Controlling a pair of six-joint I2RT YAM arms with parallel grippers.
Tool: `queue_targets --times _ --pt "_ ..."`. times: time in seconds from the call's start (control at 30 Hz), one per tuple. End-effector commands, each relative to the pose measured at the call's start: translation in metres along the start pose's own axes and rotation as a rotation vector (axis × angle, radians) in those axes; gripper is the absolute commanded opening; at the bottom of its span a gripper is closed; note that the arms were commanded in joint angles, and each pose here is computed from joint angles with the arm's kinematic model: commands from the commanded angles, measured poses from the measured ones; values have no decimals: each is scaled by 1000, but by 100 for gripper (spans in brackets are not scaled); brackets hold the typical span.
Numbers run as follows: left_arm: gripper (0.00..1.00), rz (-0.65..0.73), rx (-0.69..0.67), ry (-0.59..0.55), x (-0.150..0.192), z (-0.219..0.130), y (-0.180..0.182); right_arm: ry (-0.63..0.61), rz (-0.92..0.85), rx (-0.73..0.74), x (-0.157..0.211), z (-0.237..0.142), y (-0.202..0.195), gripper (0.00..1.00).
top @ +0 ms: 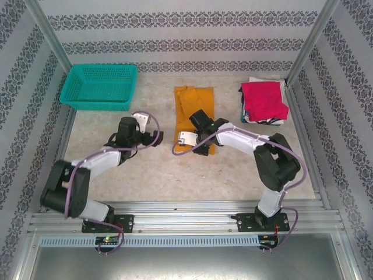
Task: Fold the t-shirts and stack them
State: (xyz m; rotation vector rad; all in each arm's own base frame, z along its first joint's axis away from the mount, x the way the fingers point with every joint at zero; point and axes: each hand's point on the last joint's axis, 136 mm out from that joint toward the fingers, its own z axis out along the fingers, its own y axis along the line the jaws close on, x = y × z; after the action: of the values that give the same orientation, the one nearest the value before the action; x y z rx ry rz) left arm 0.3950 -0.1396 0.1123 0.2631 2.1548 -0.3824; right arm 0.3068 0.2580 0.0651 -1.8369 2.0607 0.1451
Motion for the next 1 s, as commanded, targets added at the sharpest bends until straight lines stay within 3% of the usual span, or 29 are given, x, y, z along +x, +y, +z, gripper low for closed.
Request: queue_targets --times 0.0,0.13,0.33,0.7,0.97 --pt "100 -154 51 -17 -8 24 -17 -24 59 -94 1 -14 38 0" --pt "100 -315 101 40 -5 56 -27 -36 78 -124 7 -34 60 0" --pt "97 -404 153 65 -14 91 -39 -75 74 -191 5 -71 86 0" --pt "44 -571 198 162 2 129 -50 -101 59 -151 -5 -91 77 0" --pt "29 -621 186 205 16 141 -48 -99 32 -136 -10 -90 69 0"
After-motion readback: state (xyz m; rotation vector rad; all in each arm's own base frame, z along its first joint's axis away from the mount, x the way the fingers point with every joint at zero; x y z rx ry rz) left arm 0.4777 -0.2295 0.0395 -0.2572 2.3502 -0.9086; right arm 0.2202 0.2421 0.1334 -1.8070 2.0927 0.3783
